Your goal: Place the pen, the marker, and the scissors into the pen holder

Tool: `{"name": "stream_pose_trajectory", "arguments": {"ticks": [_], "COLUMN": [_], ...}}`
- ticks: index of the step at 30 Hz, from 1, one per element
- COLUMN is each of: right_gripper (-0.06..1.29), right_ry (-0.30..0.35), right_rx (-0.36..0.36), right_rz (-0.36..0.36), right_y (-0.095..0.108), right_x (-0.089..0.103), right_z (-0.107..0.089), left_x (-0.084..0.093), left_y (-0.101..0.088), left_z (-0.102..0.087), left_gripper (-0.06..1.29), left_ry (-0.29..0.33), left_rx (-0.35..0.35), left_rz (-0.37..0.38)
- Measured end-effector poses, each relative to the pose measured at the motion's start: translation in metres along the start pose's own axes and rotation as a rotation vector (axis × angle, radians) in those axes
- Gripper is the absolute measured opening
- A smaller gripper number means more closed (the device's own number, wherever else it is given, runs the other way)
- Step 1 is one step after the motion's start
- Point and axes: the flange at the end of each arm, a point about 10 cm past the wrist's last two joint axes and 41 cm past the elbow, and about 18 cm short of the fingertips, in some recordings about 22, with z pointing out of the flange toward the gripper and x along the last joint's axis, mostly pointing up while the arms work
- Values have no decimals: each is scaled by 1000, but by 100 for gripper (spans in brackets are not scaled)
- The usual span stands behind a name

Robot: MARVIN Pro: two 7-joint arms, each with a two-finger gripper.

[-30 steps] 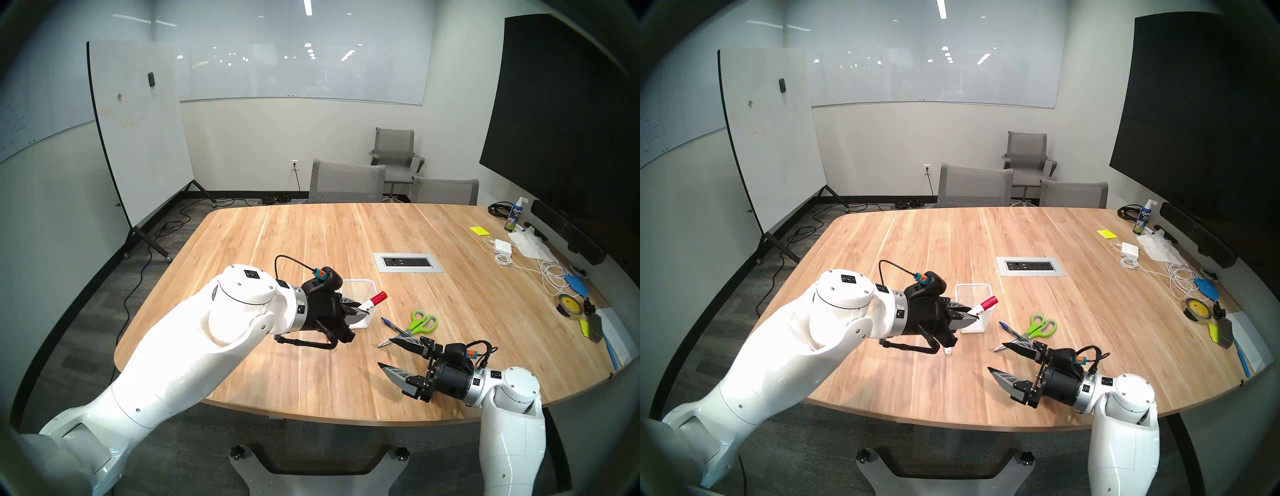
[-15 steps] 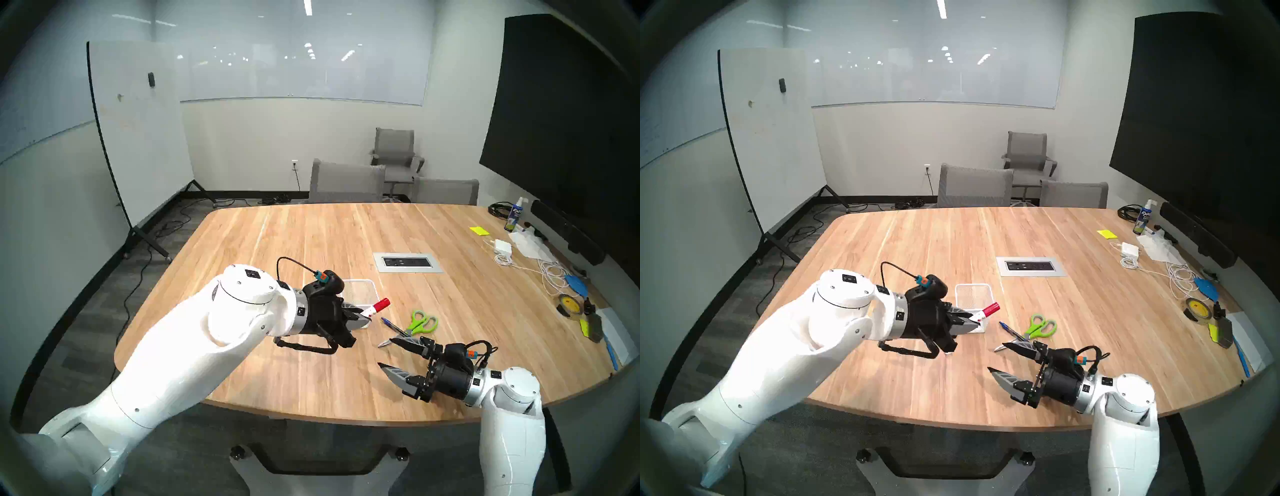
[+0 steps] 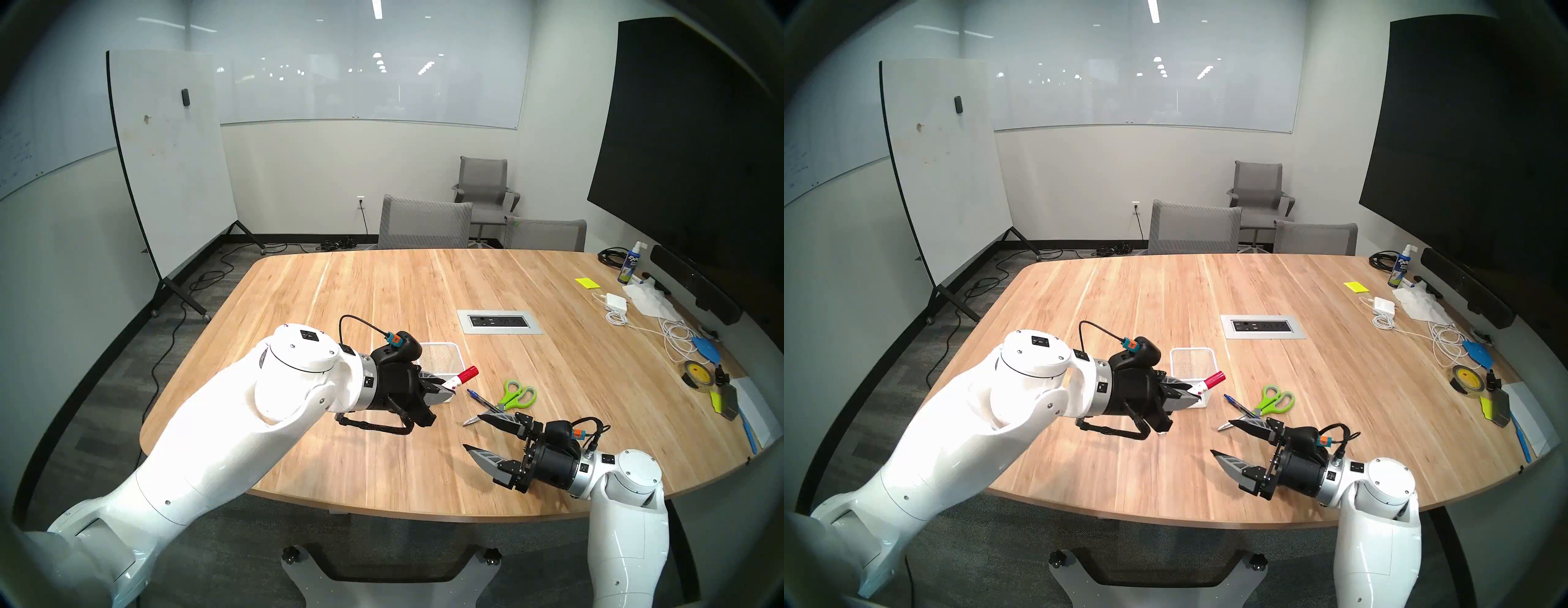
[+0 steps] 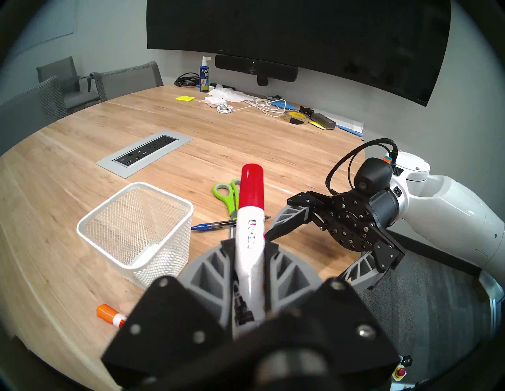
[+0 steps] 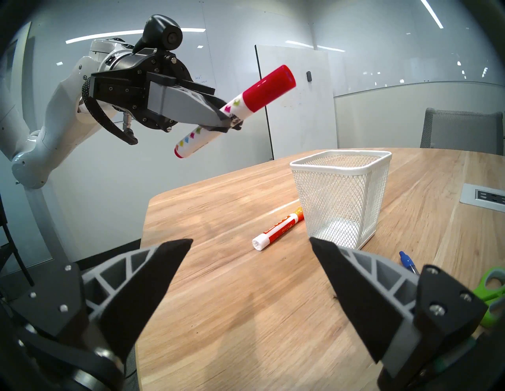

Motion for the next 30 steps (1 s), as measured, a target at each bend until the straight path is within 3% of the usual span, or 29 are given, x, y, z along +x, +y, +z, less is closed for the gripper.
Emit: {"name": "stream_pose_trajectory", "arguments": {"ticks": [30], "right_gripper": [124], "right_ry": [24], "right_rx": [39], "right_rz": [5], "right_y": [4], "right_x": [42], "right_z": [2], "left_x": [0], "left_y": [0], "left_z": [0], "left_gripper": [19], "left_ry": [1], "left_rx": [-2], "left_rz": [1]}}
